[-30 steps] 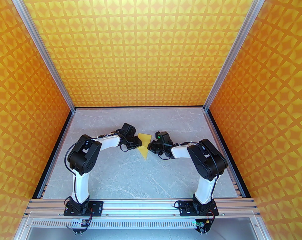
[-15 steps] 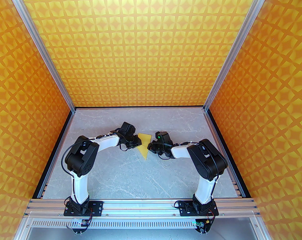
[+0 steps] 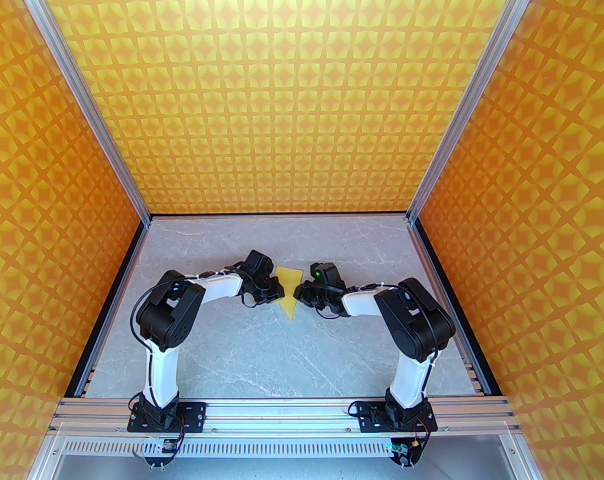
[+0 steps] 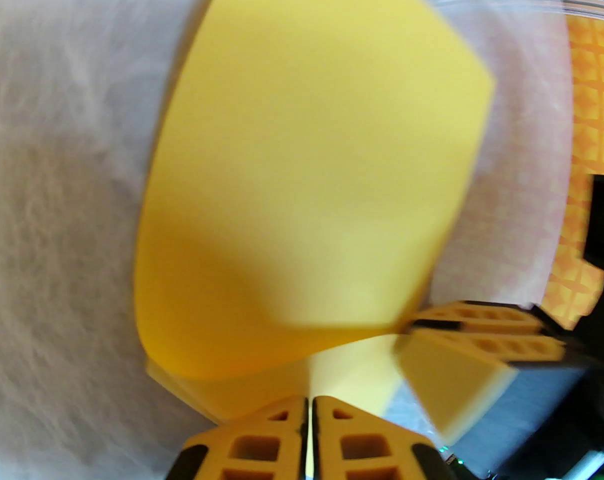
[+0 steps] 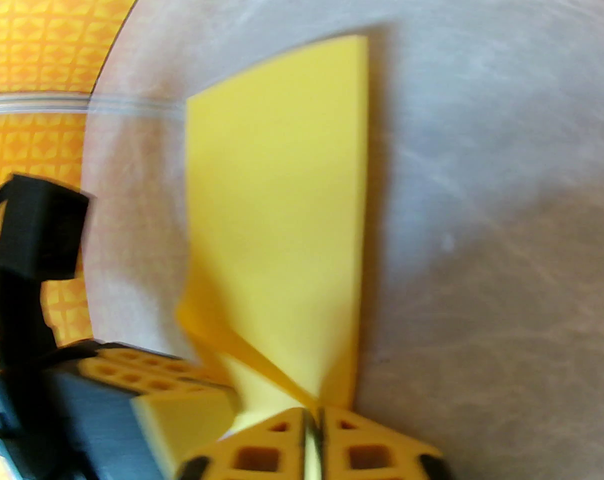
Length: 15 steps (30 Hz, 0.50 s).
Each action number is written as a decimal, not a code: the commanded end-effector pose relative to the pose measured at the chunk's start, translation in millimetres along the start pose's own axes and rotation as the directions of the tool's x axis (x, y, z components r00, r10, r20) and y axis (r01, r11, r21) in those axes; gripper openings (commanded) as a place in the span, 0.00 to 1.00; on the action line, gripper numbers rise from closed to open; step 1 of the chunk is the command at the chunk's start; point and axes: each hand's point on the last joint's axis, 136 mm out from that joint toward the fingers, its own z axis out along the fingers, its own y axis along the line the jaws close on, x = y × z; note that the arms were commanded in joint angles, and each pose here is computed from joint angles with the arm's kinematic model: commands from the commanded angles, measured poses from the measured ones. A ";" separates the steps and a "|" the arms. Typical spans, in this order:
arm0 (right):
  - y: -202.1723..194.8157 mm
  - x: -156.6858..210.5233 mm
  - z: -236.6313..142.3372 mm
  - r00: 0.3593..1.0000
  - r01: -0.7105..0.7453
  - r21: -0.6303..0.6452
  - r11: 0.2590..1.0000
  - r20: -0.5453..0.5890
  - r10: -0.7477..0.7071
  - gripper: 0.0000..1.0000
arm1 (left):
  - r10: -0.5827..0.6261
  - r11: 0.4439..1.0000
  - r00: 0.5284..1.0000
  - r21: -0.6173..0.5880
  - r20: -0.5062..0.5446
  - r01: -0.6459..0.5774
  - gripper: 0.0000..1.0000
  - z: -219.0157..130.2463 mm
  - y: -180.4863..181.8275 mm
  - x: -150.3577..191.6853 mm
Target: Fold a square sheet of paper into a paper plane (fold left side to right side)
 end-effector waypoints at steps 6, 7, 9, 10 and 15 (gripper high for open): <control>6.6 10.9 -24.4 1.000 0.026 0.043 0.999 -0.005 -0.025 0.13 | -0.028 0.999 0.999 -0.026 -0.025 0.028 0.12 7.1 11.5 8.3; 10.3 14.3 -25.7 0.999 0.034 0.042 0.999 -0.011 -0.034 0.12 | -0.028 0.999 0.999 -0.026 -0.024 0.027 0.12 7.1 11.2 8.1; 18.5 22.3 -28.2 0.998 0.058 0.035 0.998 -0.021 -0.057 0.08 | -0.026 0.999 0.999 -0.024 -0.023 0.025 0.12 7.2 9.9 7.3; 23.3 27.1 -28.4 0.998 0.065 0.026 0.998 -0.029 -0.064 0.06 | -0.027 0.999 0.999 -0.025 -0.023 0.026 0.12 7.2 10.6 7.3; 37.5 46.0 -17.9 0.993 0.076 -0.014 0.997 -0.092 -0.077 0.00 | -0.025 0.999 0.999 -0.025 -0.022 0.025 0.12 6.9 10.5 7.3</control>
